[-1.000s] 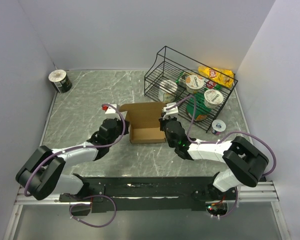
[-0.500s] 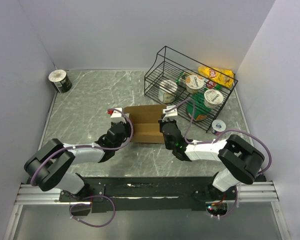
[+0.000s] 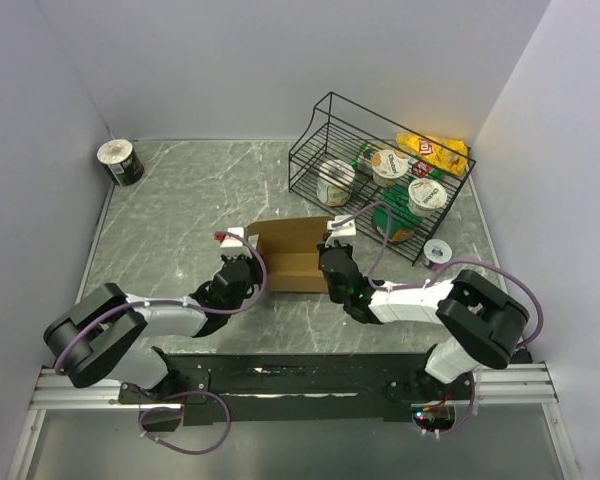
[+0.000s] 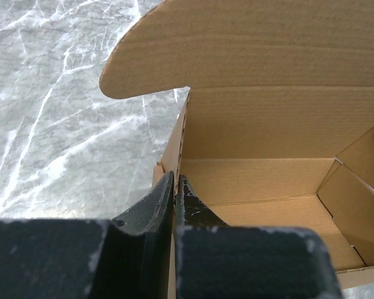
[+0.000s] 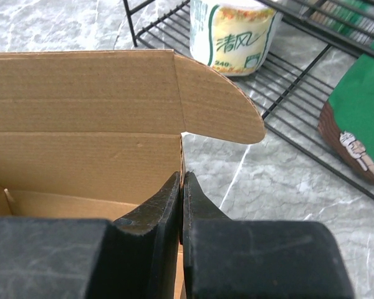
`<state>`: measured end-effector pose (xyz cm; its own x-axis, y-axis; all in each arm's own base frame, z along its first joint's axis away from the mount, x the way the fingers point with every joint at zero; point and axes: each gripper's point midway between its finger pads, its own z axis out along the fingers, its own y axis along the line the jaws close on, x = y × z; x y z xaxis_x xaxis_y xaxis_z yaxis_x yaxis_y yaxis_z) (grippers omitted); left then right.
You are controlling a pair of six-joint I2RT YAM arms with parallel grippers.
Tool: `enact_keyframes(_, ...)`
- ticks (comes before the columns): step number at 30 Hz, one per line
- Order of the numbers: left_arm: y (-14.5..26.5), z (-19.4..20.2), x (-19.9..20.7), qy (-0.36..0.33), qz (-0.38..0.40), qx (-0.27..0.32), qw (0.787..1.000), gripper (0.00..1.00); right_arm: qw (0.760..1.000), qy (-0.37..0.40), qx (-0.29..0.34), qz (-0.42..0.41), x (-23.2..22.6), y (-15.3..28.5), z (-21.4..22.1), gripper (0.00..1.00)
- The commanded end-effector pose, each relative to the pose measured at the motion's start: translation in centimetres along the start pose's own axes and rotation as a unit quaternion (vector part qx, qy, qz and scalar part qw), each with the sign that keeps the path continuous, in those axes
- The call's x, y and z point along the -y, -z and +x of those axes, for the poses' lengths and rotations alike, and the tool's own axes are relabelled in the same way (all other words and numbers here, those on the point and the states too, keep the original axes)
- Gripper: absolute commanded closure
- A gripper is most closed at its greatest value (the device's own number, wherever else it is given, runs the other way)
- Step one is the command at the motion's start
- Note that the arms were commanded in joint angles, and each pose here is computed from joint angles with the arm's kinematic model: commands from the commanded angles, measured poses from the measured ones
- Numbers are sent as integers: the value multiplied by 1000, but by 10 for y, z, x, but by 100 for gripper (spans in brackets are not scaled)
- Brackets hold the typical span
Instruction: Fold the paper box
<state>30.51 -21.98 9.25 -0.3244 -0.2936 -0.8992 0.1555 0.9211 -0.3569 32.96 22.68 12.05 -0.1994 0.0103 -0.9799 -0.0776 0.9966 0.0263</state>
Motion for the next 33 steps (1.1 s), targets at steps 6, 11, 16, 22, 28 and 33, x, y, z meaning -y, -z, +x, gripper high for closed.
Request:
enact_keyframes(6,18,16,2,-20,13,-3,1000,93,996,-55,-46,-44,-17,25,12,89)
enact_keyframes(11,20,19,-3,-32,-14,5,999,95,994,-63,-81,-40,-14,38,21,85)
enact_keyframes(16,23,25,-6,-33,-28,9,999,95,988,-95,-109,-51,-17,49,32,85)
enact_keyframes(22,29,35,-3,-38,-25,12,999,95,985,-106,-132,-35,-22,48,36,87)
enact_keyframes(28,32,47,-6,-34,-24,6,999,96,981,-113,-155,-32,-24,53,50,91)
enact_keyframes(33,37,53,-10,-30,-26,3,999,96,980,-108,-166,-13,-20,60,56,90)
